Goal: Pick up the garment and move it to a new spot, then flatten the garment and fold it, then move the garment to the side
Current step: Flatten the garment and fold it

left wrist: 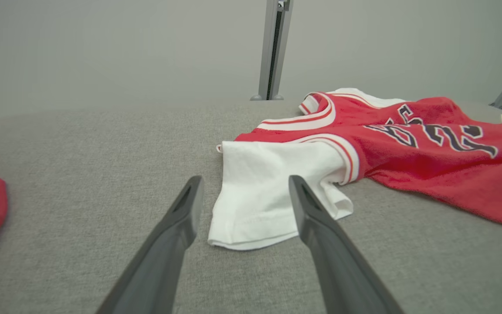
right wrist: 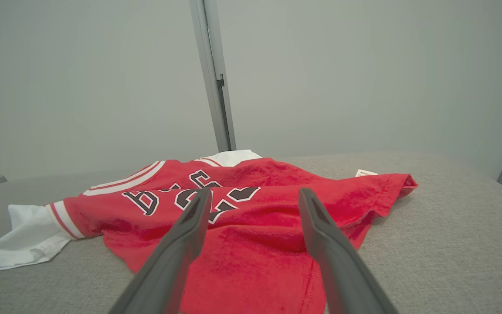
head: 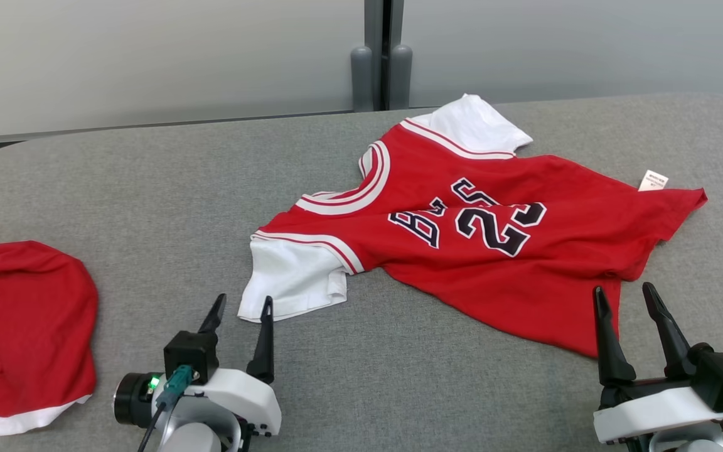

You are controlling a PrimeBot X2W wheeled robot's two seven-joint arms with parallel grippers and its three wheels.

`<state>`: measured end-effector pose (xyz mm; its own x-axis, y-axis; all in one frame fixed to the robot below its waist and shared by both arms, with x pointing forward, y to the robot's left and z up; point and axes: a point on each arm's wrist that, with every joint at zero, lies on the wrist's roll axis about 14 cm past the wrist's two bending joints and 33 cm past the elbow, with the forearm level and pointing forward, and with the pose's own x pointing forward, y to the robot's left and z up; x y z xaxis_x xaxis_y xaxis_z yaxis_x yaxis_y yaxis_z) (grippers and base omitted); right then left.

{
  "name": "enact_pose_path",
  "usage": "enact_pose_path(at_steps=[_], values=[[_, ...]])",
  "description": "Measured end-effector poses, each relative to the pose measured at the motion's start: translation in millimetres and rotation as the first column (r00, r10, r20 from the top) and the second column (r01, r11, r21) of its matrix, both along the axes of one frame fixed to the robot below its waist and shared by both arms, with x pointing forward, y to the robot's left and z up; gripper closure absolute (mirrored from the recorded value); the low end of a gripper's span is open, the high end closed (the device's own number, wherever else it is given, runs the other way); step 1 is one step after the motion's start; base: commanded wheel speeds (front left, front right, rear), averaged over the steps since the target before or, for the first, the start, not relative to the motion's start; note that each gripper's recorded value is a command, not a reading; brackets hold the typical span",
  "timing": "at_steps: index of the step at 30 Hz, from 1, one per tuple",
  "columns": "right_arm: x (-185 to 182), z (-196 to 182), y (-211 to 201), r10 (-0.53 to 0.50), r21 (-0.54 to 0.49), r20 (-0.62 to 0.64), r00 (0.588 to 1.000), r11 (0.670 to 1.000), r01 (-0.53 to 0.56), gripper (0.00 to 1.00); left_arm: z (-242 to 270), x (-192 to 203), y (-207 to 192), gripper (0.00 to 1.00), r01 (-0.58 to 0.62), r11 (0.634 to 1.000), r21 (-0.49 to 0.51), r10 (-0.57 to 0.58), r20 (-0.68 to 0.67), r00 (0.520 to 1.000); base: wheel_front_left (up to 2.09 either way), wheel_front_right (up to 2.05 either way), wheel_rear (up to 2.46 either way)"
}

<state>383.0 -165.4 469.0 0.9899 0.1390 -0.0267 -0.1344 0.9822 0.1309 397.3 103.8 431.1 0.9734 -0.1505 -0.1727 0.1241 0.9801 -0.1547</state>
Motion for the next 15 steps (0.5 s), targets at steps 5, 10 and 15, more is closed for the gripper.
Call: enact_pose_path(at_steps=[5,10,15], values=[[-1,-7,-6,-0.016,-0.003,-0.022,1.0,1.0,0.016,0.0,-30,10,6,0.0,0.002,0.997,0.073,0.005,-0.095,0.995,0.0,0.0,0.0],[0,-10,-12,-0.035,-0.007,-0.031,0.999,0.999,0.035,0.0,-54,14,11,0.0,0.004,0.993,0.115,0.016,-0.178,0.984,0.0,0.0,0.0],[-3,-15,-19,-0.058,-0.01,-0.047,0.997,0.998,0.057,0.0,-69,18,8,0.0,0.043,0.989,0.138,-0.01,-0.233,0.972,0.0,0.0,0.0]])
